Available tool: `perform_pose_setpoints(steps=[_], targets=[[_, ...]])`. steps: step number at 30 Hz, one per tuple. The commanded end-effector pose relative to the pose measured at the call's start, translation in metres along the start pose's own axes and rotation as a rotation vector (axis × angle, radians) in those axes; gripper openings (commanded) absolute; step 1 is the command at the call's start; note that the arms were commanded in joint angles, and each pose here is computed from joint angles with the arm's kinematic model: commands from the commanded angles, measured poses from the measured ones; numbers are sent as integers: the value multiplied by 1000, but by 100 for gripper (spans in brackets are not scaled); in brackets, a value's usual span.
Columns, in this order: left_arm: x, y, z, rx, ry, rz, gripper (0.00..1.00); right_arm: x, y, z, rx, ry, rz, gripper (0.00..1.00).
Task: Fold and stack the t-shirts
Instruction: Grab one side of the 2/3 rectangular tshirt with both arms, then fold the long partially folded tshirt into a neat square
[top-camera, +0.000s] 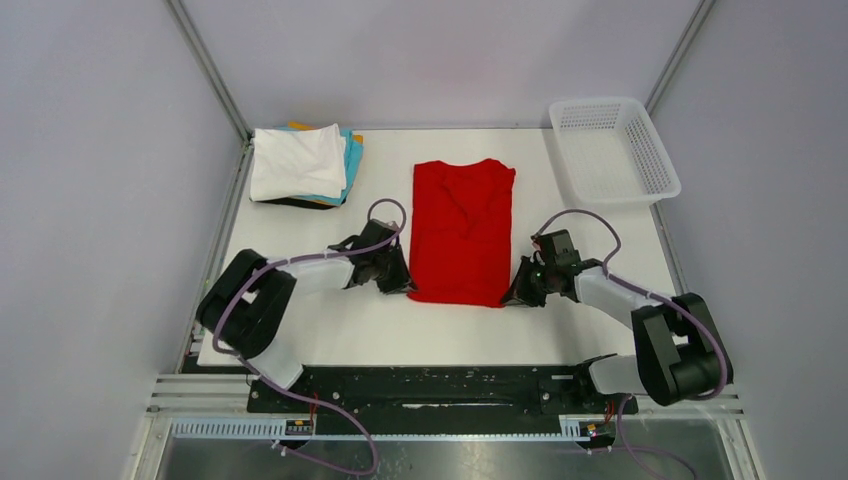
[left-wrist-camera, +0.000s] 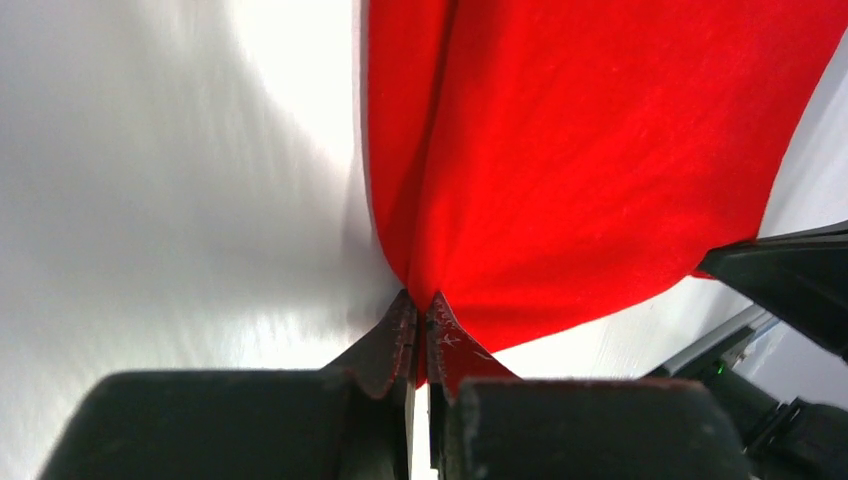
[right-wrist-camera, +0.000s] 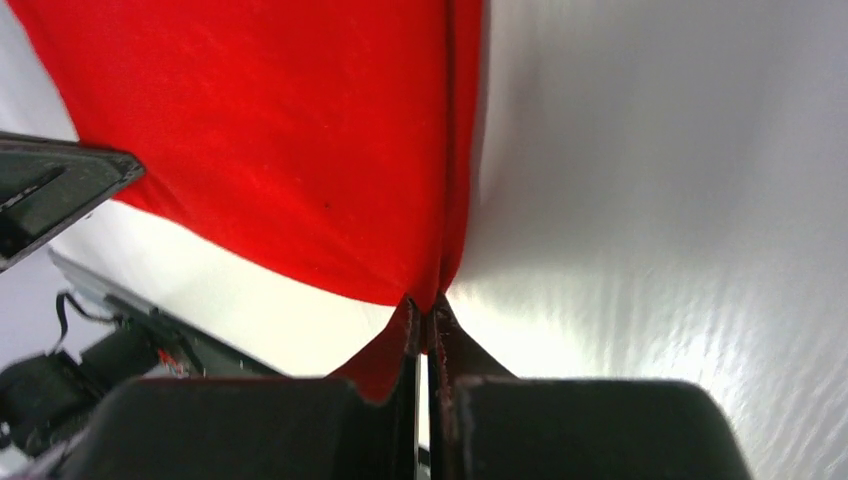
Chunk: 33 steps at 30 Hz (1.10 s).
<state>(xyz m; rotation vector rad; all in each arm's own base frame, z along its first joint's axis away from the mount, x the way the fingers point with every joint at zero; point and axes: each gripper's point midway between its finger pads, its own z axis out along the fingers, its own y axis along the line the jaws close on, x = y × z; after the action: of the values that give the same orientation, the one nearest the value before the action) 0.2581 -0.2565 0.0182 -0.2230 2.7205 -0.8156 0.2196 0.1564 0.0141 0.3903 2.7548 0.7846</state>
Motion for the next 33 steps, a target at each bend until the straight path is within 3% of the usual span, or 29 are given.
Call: perform_pose_setpoints(steps=[1,6,12,17,22,26,33], targets=[[37,4,-29,17,53,-2,0,46,12,-24,-47,126,-58,0],[74,-4,-77,9,39,80,0,101,30,-73,-119,262,-141,0],[101,-31,-139,153,18,104,0,146,47,-138,-244,432,-209,0],[98,-55,-176,299,-58,87,0,148,74,-176,-359,415,-257,0],[83,-59,-186,268,-122,92,0,130,88,-183,-361,346,-296,0],[40,-69,-191,220,-268,95,0,103,99,-180,-329,254,-366,0],[-27,-78,-187,131,-440,52,0,55,116,-167,-348,121,-323,0]])
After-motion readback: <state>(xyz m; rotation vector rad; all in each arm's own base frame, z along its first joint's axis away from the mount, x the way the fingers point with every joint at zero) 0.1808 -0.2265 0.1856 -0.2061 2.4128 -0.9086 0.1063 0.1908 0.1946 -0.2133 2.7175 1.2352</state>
